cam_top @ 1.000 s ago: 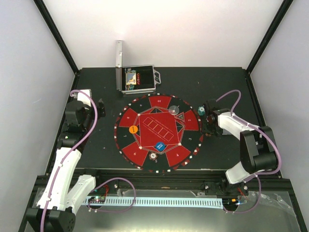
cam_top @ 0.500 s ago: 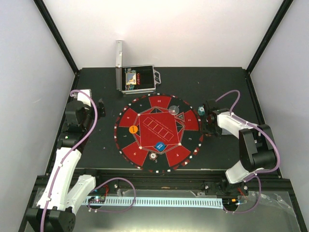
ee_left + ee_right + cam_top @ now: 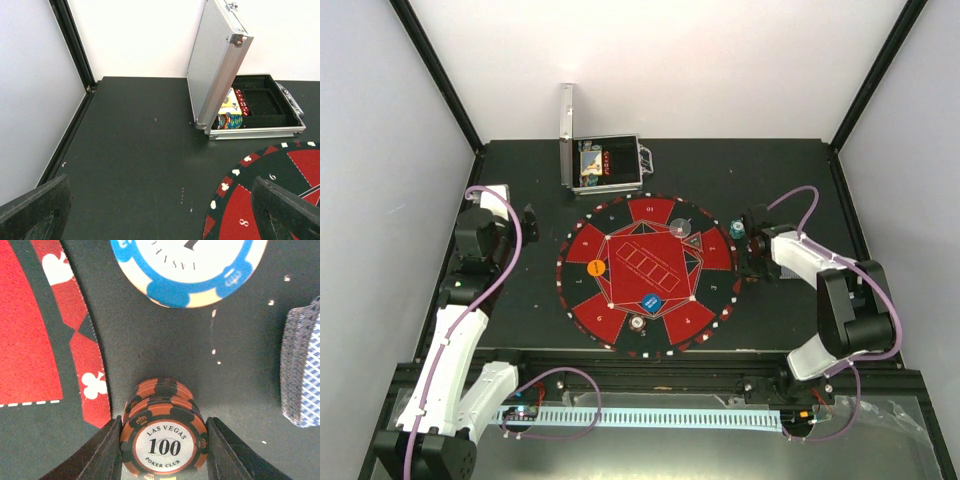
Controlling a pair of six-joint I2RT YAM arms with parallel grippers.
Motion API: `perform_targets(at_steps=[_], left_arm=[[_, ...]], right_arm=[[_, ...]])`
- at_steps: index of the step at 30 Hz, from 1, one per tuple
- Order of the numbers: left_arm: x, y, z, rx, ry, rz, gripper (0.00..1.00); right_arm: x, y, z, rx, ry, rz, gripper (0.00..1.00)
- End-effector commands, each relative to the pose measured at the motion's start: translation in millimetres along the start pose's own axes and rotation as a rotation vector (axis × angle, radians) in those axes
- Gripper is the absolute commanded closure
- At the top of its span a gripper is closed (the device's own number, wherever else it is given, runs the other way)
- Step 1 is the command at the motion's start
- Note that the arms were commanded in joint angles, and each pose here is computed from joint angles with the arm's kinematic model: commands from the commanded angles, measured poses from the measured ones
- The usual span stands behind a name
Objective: Distribute texas hold em gaming equipment
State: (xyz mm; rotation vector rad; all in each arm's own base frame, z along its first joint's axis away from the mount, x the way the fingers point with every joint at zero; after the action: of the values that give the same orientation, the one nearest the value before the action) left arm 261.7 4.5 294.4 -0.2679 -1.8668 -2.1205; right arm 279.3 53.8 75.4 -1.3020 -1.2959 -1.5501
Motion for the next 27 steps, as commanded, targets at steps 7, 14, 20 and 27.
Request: perform_targets(at_steps=[7,14,20,27], left_arm=[[7,13,3,0.022,0.011,-0.045,0.01],[4,10,8,0.036,0.057,-0.018,0.01],[2,1,25,0.056,0.193,0.031,0.01],[1,-3,47,0.1,0.281,0.065,0.01]], right_arm=[[48,5,23,0.07,0.127,-0.042,0.6],[70,-31,128,0.32,0.238,-0.043,0.6],[79,-76,235,0.534,0.36,-0.031,0.6],[80,-118,323,0.728,0.417,-0.037,0.6]])
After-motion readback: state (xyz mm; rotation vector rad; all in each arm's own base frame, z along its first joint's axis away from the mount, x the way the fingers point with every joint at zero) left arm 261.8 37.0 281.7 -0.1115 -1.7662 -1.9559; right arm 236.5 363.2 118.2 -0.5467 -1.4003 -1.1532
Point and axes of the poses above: each gripper's point midway between its finger pads, its own x axis back along the fingers, its own z axis along the line the jaws close on, y = z × x, the point moved 5 cm from there along x, back along the fingers, and after that the axes turned 8 degrees about -x, right-handed, at the moved point
